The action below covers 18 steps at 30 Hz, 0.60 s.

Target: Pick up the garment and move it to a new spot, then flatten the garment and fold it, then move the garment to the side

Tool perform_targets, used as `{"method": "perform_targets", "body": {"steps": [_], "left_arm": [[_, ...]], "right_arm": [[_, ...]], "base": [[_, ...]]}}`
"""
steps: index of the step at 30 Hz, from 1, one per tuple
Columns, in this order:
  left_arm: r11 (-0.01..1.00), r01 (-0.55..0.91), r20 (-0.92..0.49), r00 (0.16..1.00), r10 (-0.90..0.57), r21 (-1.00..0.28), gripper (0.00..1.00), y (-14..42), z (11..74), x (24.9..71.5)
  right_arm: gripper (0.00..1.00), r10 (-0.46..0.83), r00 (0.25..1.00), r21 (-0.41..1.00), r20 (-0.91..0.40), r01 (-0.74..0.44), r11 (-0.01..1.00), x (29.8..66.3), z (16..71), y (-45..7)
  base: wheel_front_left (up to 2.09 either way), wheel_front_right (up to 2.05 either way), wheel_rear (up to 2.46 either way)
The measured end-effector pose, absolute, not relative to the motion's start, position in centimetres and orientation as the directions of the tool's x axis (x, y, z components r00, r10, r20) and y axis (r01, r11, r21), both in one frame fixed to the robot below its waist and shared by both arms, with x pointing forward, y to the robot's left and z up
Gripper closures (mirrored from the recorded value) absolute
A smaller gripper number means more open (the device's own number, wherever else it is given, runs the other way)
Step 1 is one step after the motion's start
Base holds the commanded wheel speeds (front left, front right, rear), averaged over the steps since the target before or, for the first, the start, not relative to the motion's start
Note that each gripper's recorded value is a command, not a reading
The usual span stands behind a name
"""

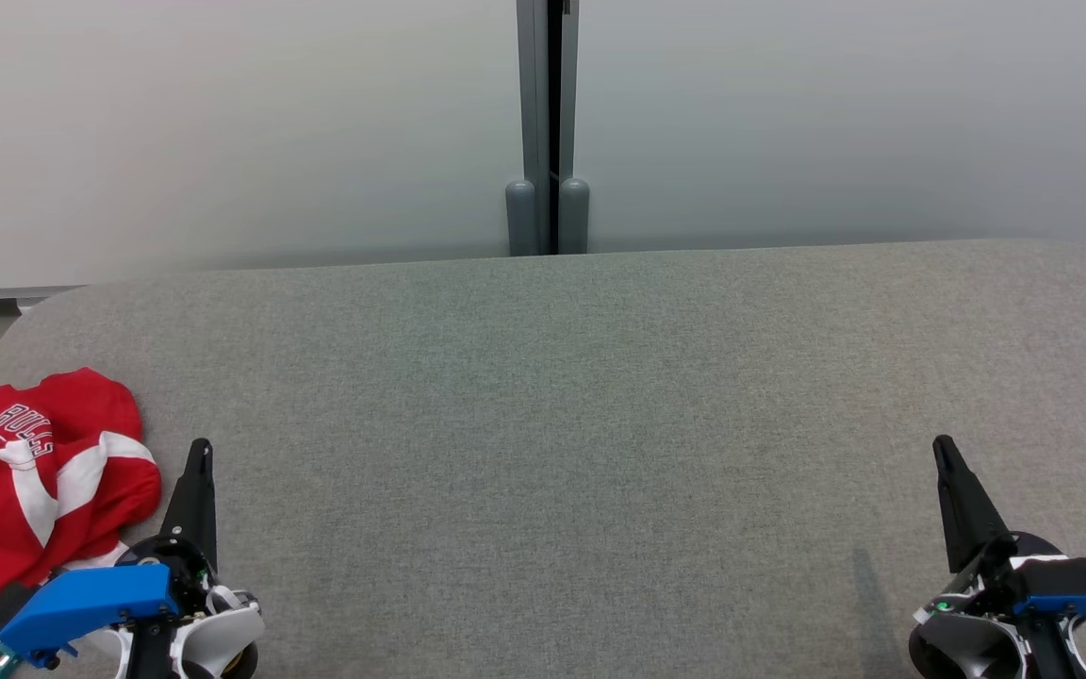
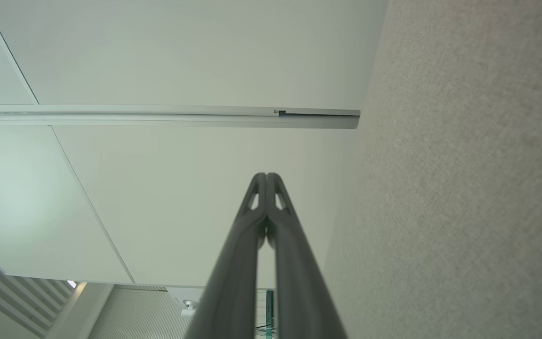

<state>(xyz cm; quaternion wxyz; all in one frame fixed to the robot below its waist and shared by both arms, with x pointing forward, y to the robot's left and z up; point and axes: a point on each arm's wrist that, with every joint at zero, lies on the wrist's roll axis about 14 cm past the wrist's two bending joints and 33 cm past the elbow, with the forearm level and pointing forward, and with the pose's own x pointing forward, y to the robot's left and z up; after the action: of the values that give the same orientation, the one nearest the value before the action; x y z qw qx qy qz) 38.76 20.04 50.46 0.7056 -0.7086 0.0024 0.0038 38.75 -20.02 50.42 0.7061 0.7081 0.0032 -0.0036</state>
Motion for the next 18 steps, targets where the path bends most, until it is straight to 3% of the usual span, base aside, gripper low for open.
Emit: {"method": "perform_targets", "body": {"steps": [18], "left_arm": [[-0.004, -0.009, -0.009, 1.0, 0.002, -1.0, 1.0, 20.04, 50.46, 38.76]], "right_arm": [[1.0, -0.001, 1.0, 1.0, -0.01, 0.01, -0.003, 38.75, 50.42, -20.02]], "base": [[0.0, 0.0, 0.0]]}}
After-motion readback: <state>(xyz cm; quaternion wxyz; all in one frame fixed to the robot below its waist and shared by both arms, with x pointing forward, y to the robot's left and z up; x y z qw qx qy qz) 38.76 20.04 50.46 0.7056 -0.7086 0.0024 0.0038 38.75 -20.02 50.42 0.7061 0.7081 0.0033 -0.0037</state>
